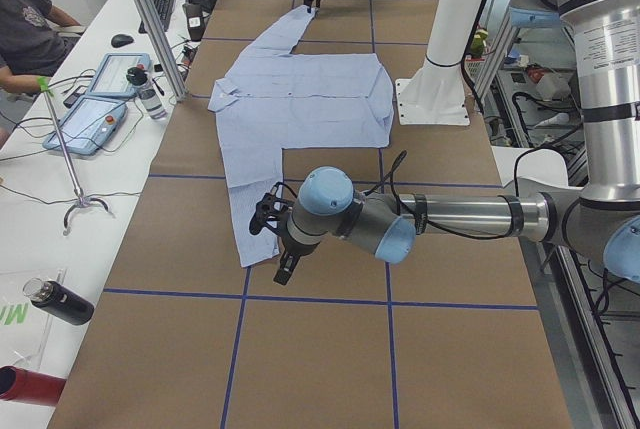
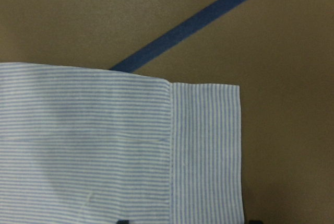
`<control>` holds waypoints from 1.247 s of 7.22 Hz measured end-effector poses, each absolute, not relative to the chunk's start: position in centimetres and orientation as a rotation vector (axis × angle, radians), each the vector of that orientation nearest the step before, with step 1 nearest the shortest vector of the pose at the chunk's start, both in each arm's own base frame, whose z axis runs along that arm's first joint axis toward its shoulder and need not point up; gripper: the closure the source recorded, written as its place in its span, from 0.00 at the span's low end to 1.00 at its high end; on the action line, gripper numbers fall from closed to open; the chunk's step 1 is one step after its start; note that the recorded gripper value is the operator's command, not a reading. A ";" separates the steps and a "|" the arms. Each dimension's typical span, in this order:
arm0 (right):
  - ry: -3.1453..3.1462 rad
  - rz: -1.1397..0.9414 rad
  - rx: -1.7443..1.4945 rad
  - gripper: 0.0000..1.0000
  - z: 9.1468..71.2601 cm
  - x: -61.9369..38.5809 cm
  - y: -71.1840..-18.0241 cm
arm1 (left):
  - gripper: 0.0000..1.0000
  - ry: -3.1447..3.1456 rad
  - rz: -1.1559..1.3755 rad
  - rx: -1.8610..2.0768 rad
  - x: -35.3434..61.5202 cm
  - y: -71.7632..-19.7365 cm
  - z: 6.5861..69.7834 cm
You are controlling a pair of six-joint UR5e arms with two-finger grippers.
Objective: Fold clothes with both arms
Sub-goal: 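Reach the right gripper to the nearby sleeve cuff and grasp it, then carry the held cuff with the right gripper across the chest toward the collar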
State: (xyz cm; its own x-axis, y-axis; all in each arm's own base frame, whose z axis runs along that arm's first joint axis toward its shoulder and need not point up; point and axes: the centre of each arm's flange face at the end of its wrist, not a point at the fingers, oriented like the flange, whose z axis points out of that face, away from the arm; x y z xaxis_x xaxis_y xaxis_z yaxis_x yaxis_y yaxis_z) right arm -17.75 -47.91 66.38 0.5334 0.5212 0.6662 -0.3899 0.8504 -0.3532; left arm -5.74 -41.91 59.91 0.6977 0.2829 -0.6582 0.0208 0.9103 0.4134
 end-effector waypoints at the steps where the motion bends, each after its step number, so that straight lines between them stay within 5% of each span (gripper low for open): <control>1: -0.850 0.547 -0.168 0.55 66.4 -17.7 -47.8 | 0.00 0.791 0.151 0.413 -5.7 -41.9 59.8; 2: -0.849 0.548 -0.169 0.84 66.4 -17.6 -47.7 | 0.00 0.791 0.152 0.414 -5.7 -41.9 59.7; 3: -0.848 0.550 -0.171 1.00 66.5 -17.5 -47.6 | 0.00 0.791 0.153 0.416 -5.7 -41.9 59.6; 7: -0.885 0.539 -0.145 1.00 64.7 -17.2 -47.5 | 0.00 0.792 0.154 0.419 -5.7 -41.7 59.3; 9: -0.947 0.517 -0.090 1.00 57.1 -17.3 -48.2 | 0.00 0.792 0.155 0.420 -5.7 -41.5 59.2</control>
